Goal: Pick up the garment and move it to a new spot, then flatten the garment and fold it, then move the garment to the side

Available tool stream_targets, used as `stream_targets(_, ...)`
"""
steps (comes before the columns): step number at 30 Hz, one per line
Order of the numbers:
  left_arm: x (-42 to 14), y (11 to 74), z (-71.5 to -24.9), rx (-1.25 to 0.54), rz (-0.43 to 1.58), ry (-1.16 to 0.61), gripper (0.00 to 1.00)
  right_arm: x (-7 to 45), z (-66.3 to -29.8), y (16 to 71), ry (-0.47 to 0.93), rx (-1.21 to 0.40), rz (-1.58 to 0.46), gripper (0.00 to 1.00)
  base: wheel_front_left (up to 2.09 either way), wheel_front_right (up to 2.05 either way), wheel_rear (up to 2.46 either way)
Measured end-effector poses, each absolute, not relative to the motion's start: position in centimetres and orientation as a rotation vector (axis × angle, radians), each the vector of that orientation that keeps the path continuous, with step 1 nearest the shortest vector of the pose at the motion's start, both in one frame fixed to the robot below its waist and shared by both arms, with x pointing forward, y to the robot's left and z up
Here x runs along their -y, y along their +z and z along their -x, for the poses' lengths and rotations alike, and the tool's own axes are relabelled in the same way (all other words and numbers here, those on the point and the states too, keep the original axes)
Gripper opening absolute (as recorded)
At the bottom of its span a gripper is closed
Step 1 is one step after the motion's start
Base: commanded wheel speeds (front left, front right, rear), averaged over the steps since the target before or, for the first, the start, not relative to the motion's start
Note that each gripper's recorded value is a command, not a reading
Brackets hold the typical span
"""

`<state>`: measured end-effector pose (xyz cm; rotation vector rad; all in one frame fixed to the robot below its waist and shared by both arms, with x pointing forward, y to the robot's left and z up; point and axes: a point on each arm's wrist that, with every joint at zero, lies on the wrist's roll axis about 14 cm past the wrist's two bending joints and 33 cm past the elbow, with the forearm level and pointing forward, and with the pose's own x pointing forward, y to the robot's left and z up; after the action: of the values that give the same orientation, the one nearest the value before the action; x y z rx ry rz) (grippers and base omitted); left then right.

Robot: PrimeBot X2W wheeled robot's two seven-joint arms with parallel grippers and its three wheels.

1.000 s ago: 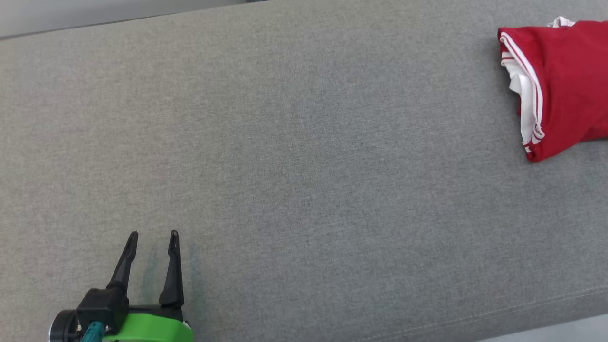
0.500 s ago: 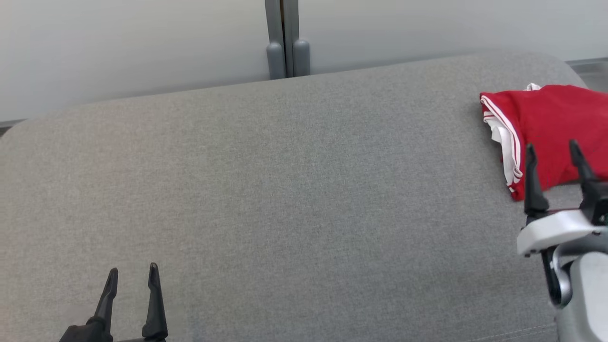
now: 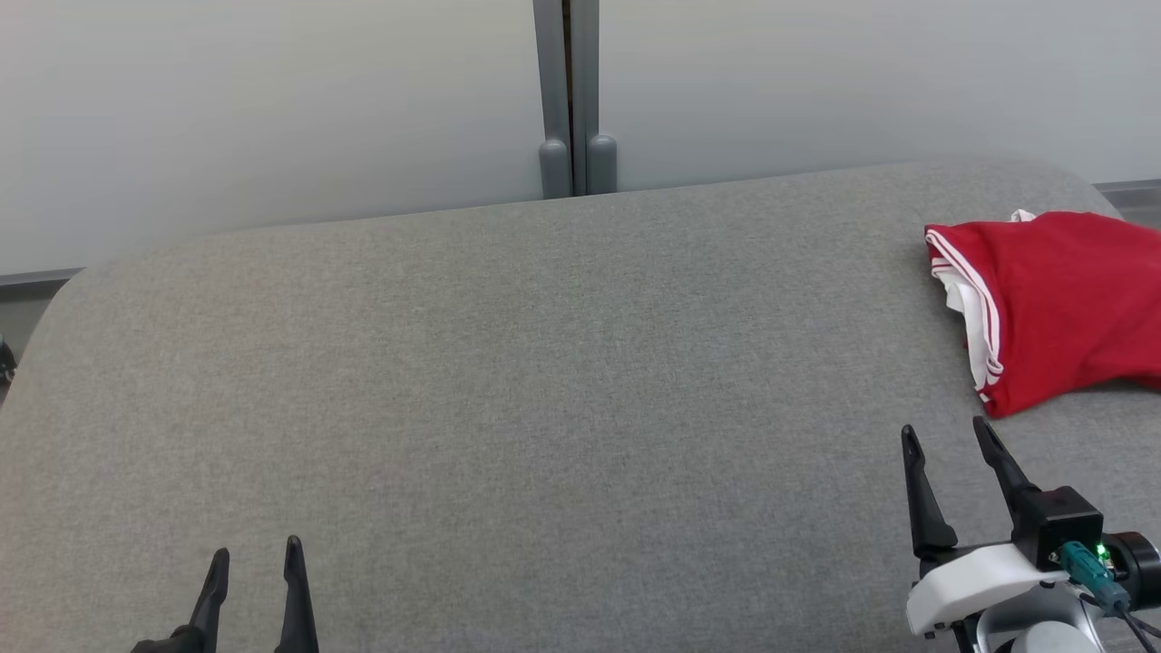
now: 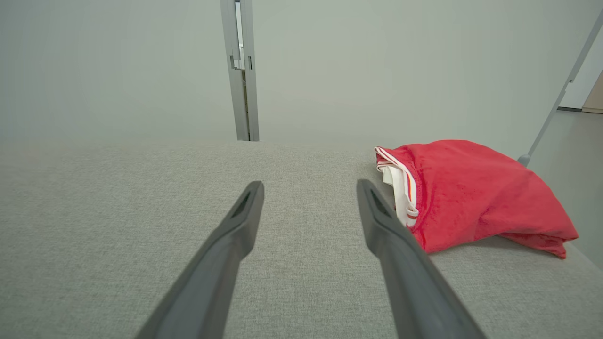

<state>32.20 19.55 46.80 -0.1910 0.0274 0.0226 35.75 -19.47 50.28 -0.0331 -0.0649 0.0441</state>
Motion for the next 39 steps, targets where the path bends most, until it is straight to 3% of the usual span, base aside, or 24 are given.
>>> stream_targets(7, -19.0, 45.9, -32.2, -0.057, 0.212, 0.004, 1.00, 19.6, -35.4, 49.7, 0.029, 0.049, 0.021, 1.00, 0.00, 0.00, 0.00)
stream_targets(8, -18.9, 45.6, -32.1, -0.066, 0.204, 0.003, 0.00, 19.6, -35.3, 49.6, 0.027, 0.046, 0.018, 0.00, 0.00, 0.00, 0.00)
stream_targets(17, -19.3, 44.0, -31.7, -0.132, 0.314, 0.045, 0.00, 20.4, -35.0, 47.6, -0.019, -0.035, -0.111, 0.00, 0.00, 0.00, 0.00)
stream_targets(39, -20.0, 45.1, -33.6, -0.113, 0.664, 0.106, 0.00, 20.8, -35.7, 48.0, -0.077, -0.031, -0.521, 0.00, 0.00, 0.00, 0.00)
